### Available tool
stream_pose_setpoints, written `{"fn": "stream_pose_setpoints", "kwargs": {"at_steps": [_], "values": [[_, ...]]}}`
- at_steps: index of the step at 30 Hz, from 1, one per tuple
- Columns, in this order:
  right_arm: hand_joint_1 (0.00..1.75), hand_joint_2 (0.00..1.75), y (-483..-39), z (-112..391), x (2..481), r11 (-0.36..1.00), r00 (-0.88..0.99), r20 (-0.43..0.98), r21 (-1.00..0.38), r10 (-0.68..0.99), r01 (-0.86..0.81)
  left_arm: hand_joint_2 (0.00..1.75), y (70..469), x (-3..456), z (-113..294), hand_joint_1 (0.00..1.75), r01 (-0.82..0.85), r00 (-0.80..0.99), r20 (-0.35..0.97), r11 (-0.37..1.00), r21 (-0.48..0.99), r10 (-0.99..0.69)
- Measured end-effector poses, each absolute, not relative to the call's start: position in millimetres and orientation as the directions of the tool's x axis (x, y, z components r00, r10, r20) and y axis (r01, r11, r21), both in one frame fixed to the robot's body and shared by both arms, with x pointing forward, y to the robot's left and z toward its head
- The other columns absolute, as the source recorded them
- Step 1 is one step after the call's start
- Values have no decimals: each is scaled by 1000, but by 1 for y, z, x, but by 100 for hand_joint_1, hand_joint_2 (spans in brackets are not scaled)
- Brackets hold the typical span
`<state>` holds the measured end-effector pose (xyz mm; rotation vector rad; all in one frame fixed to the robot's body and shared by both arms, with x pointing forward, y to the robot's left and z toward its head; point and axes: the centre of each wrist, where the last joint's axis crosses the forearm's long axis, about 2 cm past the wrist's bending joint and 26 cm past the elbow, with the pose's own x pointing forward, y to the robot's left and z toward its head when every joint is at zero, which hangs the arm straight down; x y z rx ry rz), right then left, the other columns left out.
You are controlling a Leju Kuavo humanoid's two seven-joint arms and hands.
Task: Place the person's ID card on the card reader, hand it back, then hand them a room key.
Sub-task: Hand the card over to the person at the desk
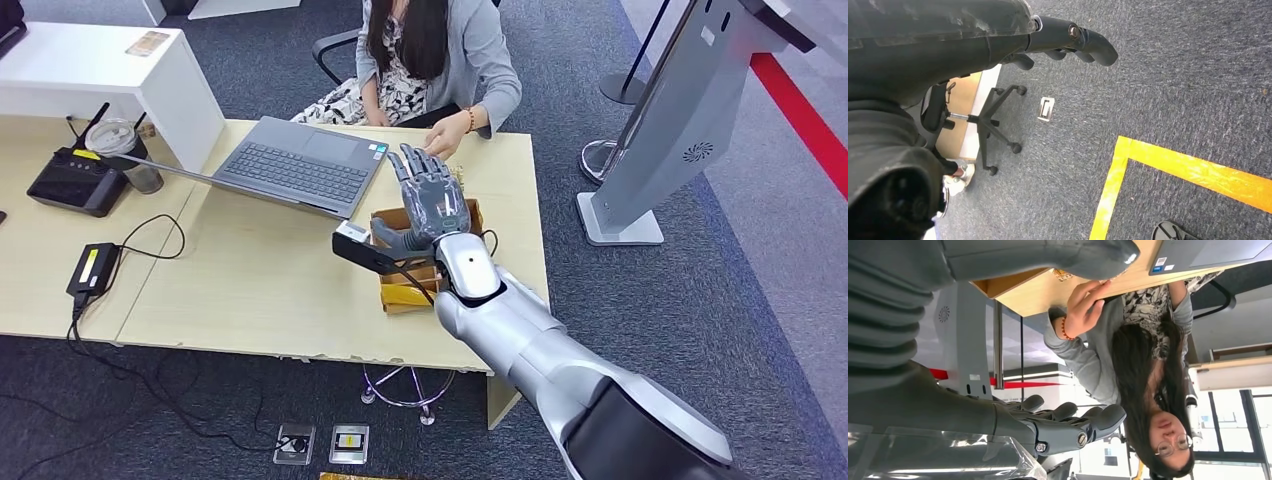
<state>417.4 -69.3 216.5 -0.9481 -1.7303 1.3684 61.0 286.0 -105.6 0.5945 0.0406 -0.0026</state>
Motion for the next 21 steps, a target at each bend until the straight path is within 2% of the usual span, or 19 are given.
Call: {"fn": "stream_pose_setpoints", "kwargs": {"at_steps": [10, 15, 21], "values": [[0, 0, -71, 217, 419, 165, -458, 100, -981, 883, 104, 0, 286, 61, -106, 0, 12, 999, -43, 828, 561, 15], [0, 0, -80, 223, 427, 215, -450, 151, -972, 880, 95, 0, 286, 61, -106, 0, 1, 999, -37, 829, 559, 24], [0, 0, -110, 228, 443, 328, -371, 287, -943, 883, 52, 0, 286, 58, -106, 0, -15, 999, -33, 831, 556, 40]]}}
